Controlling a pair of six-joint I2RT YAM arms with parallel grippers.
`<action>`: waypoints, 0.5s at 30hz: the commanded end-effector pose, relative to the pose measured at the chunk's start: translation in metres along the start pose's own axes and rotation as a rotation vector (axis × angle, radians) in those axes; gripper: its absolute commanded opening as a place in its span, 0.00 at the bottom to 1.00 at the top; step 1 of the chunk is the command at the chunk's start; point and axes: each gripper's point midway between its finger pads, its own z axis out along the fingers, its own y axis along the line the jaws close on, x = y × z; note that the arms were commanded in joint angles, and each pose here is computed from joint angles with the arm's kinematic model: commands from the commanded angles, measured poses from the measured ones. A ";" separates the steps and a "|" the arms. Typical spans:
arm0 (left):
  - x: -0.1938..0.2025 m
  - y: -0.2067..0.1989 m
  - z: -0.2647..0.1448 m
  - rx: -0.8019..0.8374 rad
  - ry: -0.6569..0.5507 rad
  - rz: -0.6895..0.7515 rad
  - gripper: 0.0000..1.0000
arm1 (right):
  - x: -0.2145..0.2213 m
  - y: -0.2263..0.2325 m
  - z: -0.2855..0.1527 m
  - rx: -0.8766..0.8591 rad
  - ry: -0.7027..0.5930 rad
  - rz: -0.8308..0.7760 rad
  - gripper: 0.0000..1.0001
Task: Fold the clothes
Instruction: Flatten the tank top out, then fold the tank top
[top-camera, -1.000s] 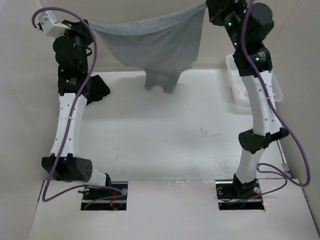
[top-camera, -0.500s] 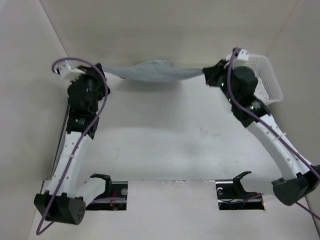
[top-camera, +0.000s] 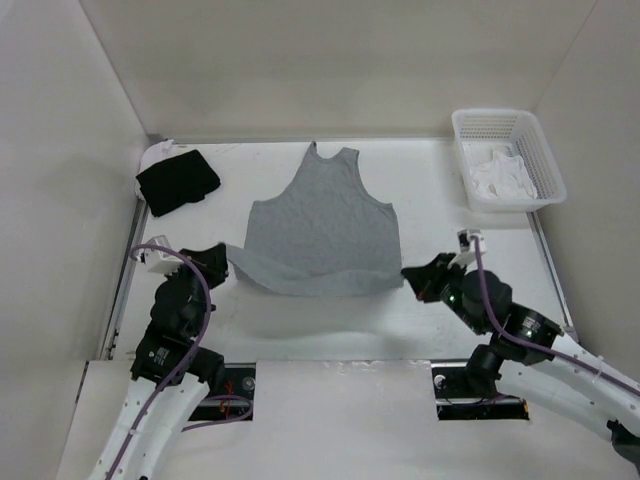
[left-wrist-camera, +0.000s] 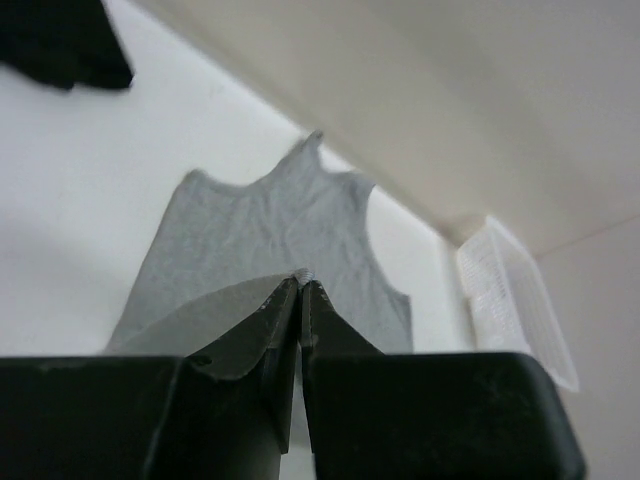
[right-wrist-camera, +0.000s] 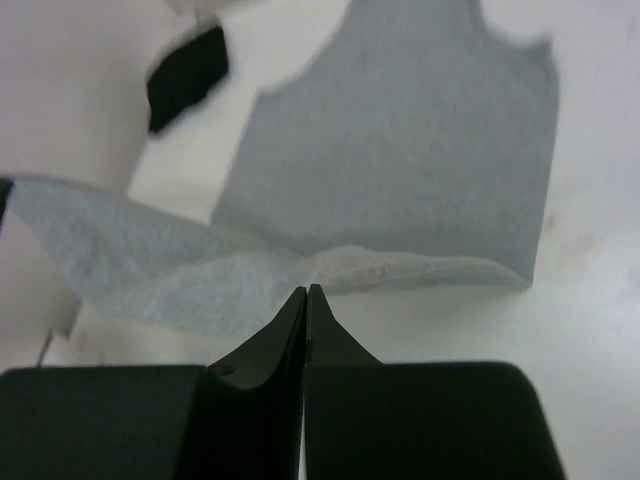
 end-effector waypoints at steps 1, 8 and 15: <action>0.032 0.040 -0.018 -0.144 0.114 -0.014 0.02 | 0.070 -0.016 -0.019 0.047 0.210 0.088 0.00; 0.023 0.053 -0.039 -0.213 0.112 -0.047 0.02 | 0.080 0.011 -0.044 -0.009 0.271 0.068 0.01; 0.030 0.031 0.028 -0.175 0.075 -0.014 0.02 | 0.042 -0.010 0.035 0.098 0.129 -0.029 0.01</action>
